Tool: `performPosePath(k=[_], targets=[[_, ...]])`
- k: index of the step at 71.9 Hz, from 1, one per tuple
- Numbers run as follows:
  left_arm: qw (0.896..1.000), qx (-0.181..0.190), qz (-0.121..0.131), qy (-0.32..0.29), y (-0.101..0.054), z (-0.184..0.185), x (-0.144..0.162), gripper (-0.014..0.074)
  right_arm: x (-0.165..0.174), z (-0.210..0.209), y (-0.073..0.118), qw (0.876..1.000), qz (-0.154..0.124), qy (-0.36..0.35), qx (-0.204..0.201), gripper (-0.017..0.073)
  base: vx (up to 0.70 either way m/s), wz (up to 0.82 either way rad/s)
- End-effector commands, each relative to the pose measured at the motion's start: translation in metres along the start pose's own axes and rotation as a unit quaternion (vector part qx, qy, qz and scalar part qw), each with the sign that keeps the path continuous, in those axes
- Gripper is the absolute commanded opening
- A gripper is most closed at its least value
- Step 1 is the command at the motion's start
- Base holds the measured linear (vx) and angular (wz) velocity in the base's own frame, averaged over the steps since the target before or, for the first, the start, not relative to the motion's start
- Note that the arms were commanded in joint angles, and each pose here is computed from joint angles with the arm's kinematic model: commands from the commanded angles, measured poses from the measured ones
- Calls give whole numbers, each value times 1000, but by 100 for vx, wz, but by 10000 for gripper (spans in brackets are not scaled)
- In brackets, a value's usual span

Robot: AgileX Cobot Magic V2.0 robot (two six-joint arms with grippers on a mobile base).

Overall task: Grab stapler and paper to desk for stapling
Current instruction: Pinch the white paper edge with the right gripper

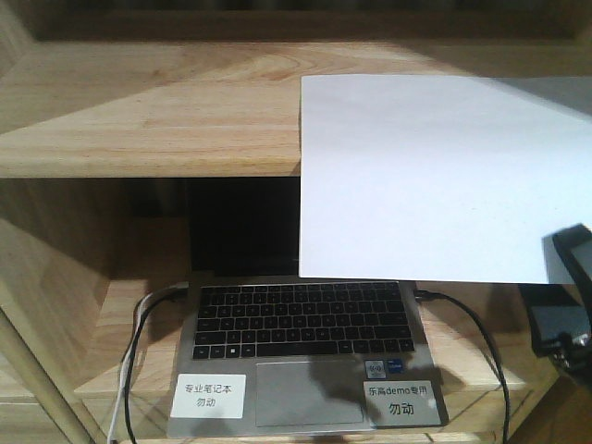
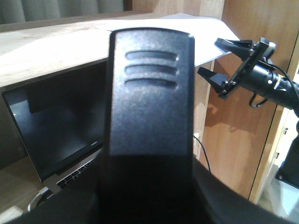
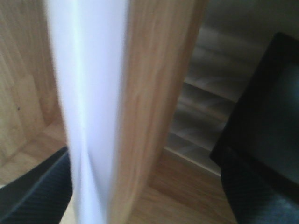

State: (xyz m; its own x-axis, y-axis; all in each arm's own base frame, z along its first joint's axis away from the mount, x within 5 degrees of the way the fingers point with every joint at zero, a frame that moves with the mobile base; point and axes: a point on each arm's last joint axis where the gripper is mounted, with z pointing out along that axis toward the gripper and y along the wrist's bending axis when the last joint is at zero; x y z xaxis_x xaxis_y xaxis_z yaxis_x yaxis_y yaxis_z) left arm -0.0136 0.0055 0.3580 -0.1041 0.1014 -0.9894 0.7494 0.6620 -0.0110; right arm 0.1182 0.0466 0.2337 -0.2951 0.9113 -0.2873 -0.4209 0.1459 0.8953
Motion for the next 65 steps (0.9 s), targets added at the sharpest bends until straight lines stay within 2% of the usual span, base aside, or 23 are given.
performPosePath(k=[1,33,42,65], targets=[[998,4,-5,-63,0,-2,-18,-7,-6,9,29,992,-11,-15,-125,592,0,0],[998,4,-5,-63,0,-2,-18,-7,-11,20,29,992,-21,-32,-120,592,0,0],[998,4,-5,-63,0,-2,-18,-7,-12,32,36,990,-27,-24,-134,592,0,0],[998,4,-5,-63,0,-2,-18,-7,-18,38,41,989,-19,-43,-142,592,0,0]])
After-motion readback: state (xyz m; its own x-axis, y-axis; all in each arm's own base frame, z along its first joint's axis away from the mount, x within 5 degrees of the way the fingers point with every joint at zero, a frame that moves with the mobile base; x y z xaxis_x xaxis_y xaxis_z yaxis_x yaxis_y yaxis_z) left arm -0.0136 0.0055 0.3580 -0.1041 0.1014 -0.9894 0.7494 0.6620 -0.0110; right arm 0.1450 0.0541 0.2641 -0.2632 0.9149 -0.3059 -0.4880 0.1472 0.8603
